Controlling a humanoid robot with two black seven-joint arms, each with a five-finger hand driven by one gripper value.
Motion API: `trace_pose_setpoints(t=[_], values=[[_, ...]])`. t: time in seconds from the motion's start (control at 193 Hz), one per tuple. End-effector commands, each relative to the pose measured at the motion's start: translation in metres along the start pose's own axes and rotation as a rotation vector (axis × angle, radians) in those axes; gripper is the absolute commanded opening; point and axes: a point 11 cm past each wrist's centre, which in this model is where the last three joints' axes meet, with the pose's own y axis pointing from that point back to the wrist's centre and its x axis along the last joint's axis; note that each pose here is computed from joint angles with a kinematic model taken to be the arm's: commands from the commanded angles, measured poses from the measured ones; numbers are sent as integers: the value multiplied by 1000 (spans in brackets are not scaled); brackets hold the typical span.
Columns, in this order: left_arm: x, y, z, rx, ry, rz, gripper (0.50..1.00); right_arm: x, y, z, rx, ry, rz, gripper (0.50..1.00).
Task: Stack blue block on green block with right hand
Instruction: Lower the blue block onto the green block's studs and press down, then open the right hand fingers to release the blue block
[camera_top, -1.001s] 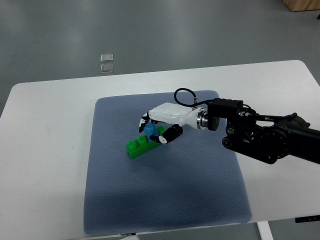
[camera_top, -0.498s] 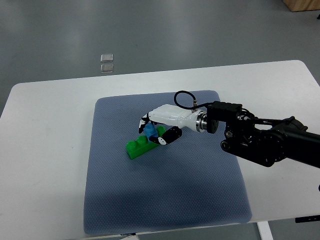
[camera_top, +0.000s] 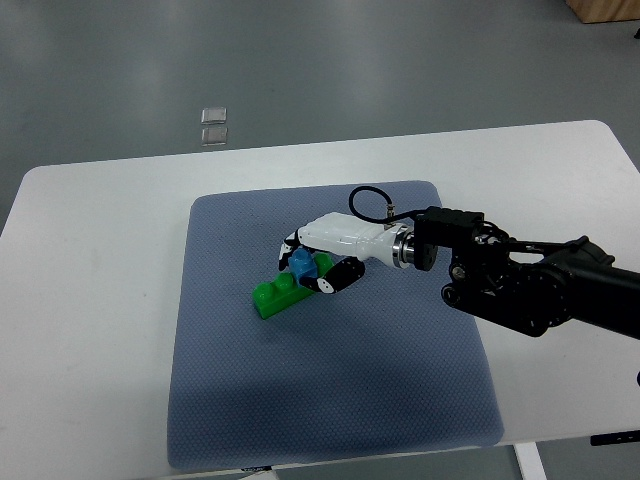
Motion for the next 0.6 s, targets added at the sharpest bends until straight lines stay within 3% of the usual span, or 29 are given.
trace_pose_setpoints(t=[0.0,0.052,0.057,0.109,0.156,0.197,0.275,0.597], values=[[1,0,0,0,0,2,1000,1,0,0,-1,-3,2,682],[1,0,0,0,0,2,1000,1,0,0,-1,-3,2,682],[1,0,0,0,0,2,1000,2,0,0,-1,-5,4,743],[1,0,0,0,0,2,1000,2,0,0,-1,-7,3,770],[0,0,0,0,0,0,1000,4,0,0,-2,-14,9,854],[1,0,0,0,0,2,1000,5,0,1,-4,-18,11,895],[1,0,0,0,0,2,1000,7,-1,-1,-1,-27,19,921],[0,0,0,0,0,0,1000,27,-5,-10,21,-92,67,924]])
